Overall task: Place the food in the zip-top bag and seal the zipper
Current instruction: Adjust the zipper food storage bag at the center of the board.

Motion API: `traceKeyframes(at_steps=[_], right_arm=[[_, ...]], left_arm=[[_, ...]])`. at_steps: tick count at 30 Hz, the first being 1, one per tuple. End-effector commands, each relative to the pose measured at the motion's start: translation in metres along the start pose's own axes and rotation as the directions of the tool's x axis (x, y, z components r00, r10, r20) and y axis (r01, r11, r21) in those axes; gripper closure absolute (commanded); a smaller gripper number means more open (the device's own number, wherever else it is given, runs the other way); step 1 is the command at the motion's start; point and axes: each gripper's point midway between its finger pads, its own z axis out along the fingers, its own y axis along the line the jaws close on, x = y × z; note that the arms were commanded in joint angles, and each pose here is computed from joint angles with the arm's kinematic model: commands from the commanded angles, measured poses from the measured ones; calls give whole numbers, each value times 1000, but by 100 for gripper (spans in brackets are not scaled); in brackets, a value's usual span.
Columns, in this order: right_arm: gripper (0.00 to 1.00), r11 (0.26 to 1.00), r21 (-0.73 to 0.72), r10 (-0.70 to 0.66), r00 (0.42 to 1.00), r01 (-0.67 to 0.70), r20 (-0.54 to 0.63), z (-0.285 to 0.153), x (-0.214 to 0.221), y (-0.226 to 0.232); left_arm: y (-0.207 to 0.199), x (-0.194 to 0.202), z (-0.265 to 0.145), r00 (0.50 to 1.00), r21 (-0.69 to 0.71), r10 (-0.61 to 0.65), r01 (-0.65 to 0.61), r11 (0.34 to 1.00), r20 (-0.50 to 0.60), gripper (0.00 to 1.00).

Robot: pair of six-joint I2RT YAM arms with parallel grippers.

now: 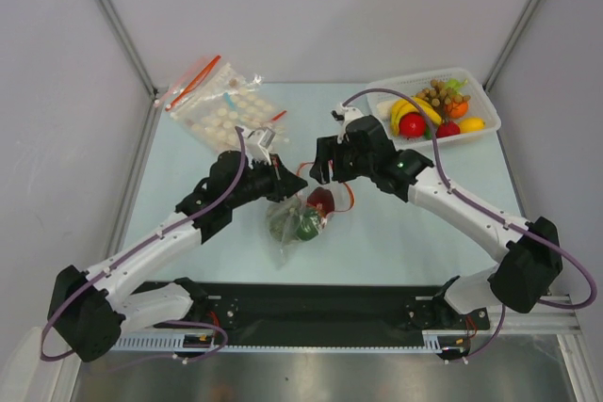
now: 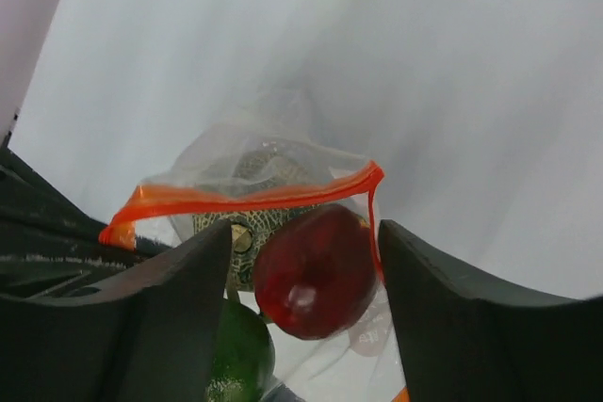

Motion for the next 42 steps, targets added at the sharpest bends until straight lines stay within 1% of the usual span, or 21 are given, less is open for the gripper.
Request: traceKeyframes(at_steps=[1, 6, 10, 11, 13, 15, 20, 24, 28, 30, 33, 37, 38, 39, 42], right_arm=[[29, 999, -34, -36, 999, 37, 30, -3, -4, 18], [24, 994, 64, -94, 995, 93, 16, -6, 5, 13], [22, 989, 114, -97, 995, 94, 20, -11, 5, 6], [22, 985, 148, -96, 995, 90, 30, -12, 2, 2], [22, 980, 175, -106, 994, 99, 29, -14, 4, -1], [24, 975, 199, -109, 993, 101, 33, -14, 3, -4], [32, 970, 213, -122, 992, 115, 17, -12, 7, -5], [34, 949, 272, -158, 987, 157, -20, -14, 13, -4], [37, 939, 280, -193, 980, 198, -45, -16, 21, 5], [37, 934, 279, -206, 975, 222, -85, -14, 32, 7], [39, 929, 285, -211, 971, 236, -115, -9, 41, 6], [49, 933, 273, -202, 970, 233, -135, -1, 51, 5], [54, 935, 268, -203, 969, 234, -137, 0, 53, 6], [68, 937, 256, -206, 968, 238, -147, 1, 55, 8], [100, 939, 254, -202, 969, 233, -143, 0, 52, 6]], left_arm=[[-14, -22, -5, 997, 74, -32, 26, 997, 77, 100], [1, -34, -19, 988, 14, -38, 36, 999, 148, 100], [4, -48, -36, 974, -31, -23, 31, 999, 225, 100], [10, -49, -39, 969, -57, -22, 37, 998, 247, 100], [9, -55, -47, 958, -62, -19, 38, 997, 287, 100], [13, -56, -50, 951, -77, -18, 44, 996, 308, 100], [18, -62, -57, 942, -119, -1, 43, 992, 336, 100], [28, -64, -63, 935, -177, 7, 60, 982, 355, 99], [33, -66, -66, 929, -203, 9, 71, 977, 371, 99], [32, -68, -67, 926, -204, 12, 71, 976, 377, 99], [33, -69, -69, 924, -211, 13, 73, 975, 382, 99], [34, -72, -72, 917, -218, 19, 74, 973, 398, 99], [35, -73, -73, 914, -227, 23, 76, 971, 405, 99], [37, -74, -73, 912, -232, 25, 77, 970, 410, 99], [39, -77, -73, 900, -235, 24, 88, 968, 435, 100]])
